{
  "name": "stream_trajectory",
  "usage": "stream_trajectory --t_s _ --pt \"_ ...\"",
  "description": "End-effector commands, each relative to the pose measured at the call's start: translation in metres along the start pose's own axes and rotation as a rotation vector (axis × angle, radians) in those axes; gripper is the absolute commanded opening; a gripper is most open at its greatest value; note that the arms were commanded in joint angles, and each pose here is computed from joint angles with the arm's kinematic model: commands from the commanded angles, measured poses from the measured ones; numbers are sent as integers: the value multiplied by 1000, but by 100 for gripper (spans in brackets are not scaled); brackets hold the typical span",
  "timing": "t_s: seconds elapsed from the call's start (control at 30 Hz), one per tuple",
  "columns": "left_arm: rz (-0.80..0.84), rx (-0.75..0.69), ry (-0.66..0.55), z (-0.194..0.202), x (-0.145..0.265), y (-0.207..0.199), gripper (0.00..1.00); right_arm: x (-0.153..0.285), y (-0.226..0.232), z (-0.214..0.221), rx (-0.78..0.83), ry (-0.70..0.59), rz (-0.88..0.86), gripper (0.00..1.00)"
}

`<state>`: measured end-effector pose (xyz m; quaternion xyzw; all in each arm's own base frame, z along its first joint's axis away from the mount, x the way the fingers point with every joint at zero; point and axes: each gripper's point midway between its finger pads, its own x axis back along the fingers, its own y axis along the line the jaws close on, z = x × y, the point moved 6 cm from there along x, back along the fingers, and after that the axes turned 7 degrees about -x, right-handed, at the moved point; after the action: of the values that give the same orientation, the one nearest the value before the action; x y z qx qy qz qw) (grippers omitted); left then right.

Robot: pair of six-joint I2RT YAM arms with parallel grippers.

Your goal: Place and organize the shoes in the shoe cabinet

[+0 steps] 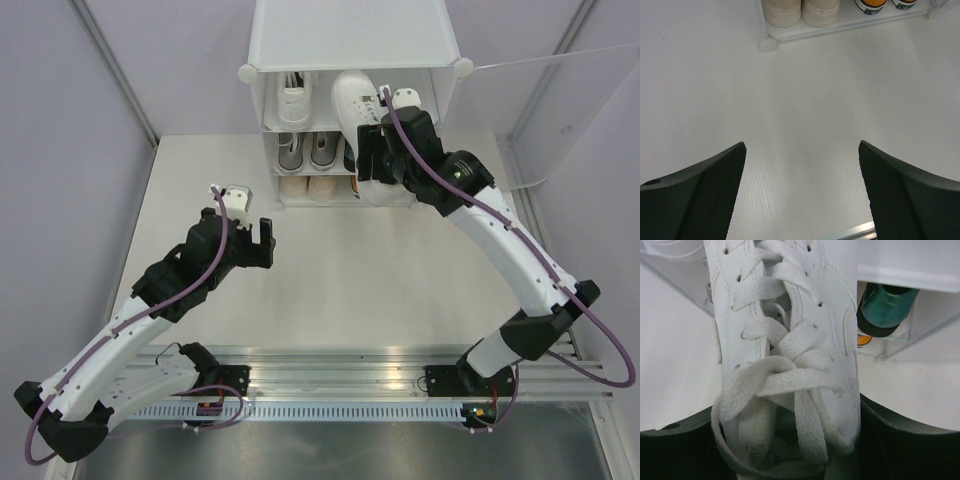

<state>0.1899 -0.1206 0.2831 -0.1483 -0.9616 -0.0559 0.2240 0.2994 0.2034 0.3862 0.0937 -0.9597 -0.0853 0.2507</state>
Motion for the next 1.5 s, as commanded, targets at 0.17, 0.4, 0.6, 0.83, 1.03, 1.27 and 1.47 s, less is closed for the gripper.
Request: stream_trajectory --t_s 0.17,0.4,0.6,0.83,1.03,1.27,1.47 --pt "9 -10 -42 -8 2 0 95 -19 15 -76 -40 -167 -24 2" --pt "17 -9 -43 -8 2 -1 95 -35 19 -96 -68 -214 -19 2" --pt "23 -8 -41 -8 2 -1 95 -55 21 -98 -95 -227 -20 3" --pt "28 -10 -36 -7 1 -2 95 -70 27 -105 -122 -265 -45 3" --pt "30 -9 -38 -8 2 -3 95 -80 29 -108 -140 -291 -40 4" --pt "34 -10 -37 -7 1 -3 95 -90 33 -109 -160 -308 -48 6" --pt "33 -12 -34 -7 1 -3 95 -98 33 -109 -162 -310 -47 21"
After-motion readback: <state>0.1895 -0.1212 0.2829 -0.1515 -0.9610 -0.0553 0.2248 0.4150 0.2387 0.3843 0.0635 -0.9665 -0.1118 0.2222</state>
